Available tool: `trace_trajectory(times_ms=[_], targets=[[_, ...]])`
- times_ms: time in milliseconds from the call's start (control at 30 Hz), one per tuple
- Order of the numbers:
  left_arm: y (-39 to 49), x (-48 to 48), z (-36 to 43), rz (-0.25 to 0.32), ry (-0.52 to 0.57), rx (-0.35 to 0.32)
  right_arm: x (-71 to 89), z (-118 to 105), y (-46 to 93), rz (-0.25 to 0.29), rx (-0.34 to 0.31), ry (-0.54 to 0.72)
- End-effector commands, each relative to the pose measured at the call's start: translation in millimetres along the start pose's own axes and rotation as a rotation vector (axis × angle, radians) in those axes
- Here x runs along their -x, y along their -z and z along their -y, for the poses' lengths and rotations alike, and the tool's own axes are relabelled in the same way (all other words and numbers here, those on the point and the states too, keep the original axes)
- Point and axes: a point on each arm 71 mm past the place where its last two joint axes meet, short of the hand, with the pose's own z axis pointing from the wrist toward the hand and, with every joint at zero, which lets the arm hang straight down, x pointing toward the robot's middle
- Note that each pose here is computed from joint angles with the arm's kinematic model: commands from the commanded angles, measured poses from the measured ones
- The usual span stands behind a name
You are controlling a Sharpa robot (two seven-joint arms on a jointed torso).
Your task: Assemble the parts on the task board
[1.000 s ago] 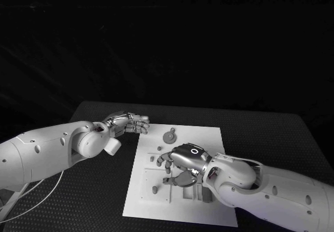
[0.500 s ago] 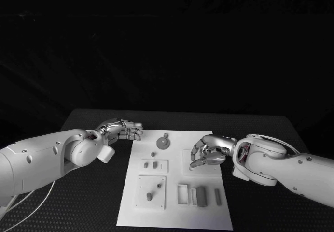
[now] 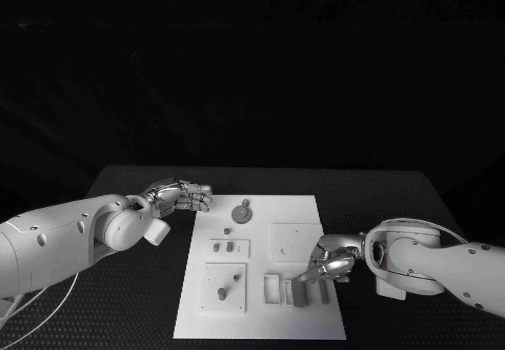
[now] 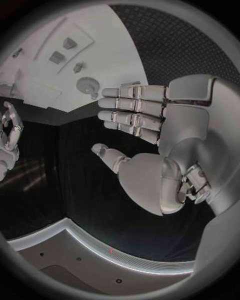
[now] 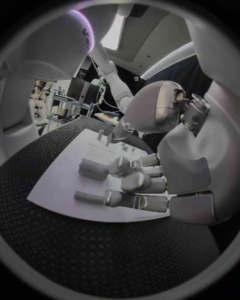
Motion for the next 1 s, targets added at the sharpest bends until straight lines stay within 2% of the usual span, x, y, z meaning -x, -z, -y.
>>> trace_trajectory(times_ms=[33,233,533,733,1000], targets=[[-0.7,-2.7,-1.5,-0.02,-0.002,-0.007,-9.7,5,0.9,-0.081,-0.072,-0.01],[-0.4,-2.8,-3.4,-0.022,-0.003,-0.004,-13.7,4,-1.4,-0.069,-0.11,0.004],[0.2,-3.5,-4.7,-0.026,-0.003,0.0,-19.1,-4,-13.7,-0.029,-0.152,0.012],[0.7,-3.6,-4.2,-0.026,-0.002,-0.008,-29.7,0,-19.2,-0.058,-0.18,0.013],[1.8,-3.1,-4.4,-0.025,-0.001,-0.007,-34.1,-2,-25.7,-0.052,-0.19,0.018]])
